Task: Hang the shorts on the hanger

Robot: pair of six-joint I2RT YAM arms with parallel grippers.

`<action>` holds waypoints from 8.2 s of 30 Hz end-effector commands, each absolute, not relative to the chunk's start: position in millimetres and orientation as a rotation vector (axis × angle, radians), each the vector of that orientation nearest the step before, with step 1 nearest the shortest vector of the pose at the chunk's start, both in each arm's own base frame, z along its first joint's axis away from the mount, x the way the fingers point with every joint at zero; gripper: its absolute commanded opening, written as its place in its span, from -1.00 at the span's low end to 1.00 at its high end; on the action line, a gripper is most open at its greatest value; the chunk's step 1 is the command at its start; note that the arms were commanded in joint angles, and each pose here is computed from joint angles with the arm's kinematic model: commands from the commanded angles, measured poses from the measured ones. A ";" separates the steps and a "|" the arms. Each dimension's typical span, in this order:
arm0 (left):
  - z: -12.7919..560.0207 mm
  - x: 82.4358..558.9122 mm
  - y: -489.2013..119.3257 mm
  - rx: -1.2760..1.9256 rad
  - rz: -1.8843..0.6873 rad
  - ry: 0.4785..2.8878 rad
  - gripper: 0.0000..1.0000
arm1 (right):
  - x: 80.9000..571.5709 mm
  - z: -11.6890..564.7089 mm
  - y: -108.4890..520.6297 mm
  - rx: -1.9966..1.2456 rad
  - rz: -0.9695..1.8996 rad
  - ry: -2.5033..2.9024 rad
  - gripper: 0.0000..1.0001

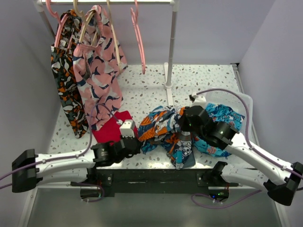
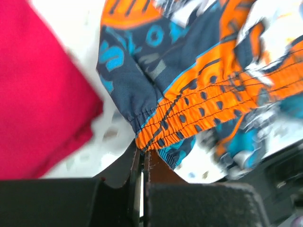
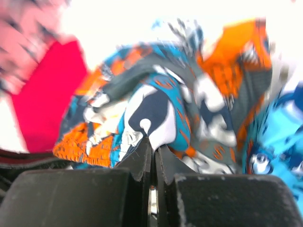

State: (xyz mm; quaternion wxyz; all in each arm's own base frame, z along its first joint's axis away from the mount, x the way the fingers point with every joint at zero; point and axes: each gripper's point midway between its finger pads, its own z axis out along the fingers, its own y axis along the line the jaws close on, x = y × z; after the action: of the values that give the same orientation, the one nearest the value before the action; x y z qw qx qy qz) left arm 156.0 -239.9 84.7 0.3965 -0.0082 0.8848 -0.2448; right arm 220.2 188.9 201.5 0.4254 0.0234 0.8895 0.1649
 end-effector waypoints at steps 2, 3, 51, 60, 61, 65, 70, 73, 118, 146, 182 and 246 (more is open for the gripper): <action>240.4 202.0 -199.5 -0.057 -0.402 1.904 -1.00 | 244.4 315.5 164.2 0.112 0.355 1.954 -1.00; 263.4 203.3 -193.7 -0.041 -0.396 1.866 -1.00 | 247.2 343.4 163.1 0.109 0.368 1.905 -1.00; 428.0 182.9 -179.3 0.172 -0.602 1.678 0.69 | 285.5 246.6 159.2 0.127 0.341 2.172 0.87; 514.9 221.5 -134.3 -0.054 -0.285 1.472 0.71 | 282.7 251.3 163.4 0.104 0.379 2.163 0.93; 514.7 227.8 -135.3 -0.051 -0.225 1.474 0.70 | 282.4 248.4 164.6 0.104 0.385 2.169 0.93; 520.6 264.9 -138.8 -0.050 -0.162 1.491 0.66 | 281.4 243.0 171.4 0.090 0.415 2.191 0.92; 522.8 313.9 -147.4 -0.028 -0.131 1.518 0.61 | 279.6 242.9 175.5 0.077 0.439 2.200 0.91; 528.4 337.2 -152.2 -0.031 -0.124 1.523 0.61 | 277.5 246.1 176.2 0.071 0.453 2.193 0.91; 484.2 416.7 -121.7 -0.053 -0.002 1.645 -1.00 | 269.1 252.6 181.0 0.043 0.509 2.200 0.88; 440.3 282.8 -78.8 -0.006 -0.161 1.623 -1.00 | 267.2 253.9 172.1 0.020 0.475 2.165 0.87; 366.3 145.1 -195.6 0.703 -0.778 1.669 -1.00 | 223.4 161.9 123.9 0.076 0.271 2.333 0.49; 273.9 146.1 -180.3 0.542 -0.733 1.933 -1.00 | 332.8 192.1 173.7 0.178 0.145 2.306 -1.00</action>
State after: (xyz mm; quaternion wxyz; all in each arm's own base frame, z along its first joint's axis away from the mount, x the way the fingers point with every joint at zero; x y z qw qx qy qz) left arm 129.7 -183.1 252.4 0.4372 0.2525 0.8050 -0.3115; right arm 328.9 174.5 175.2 0.3752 0.0525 0.9245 0.0421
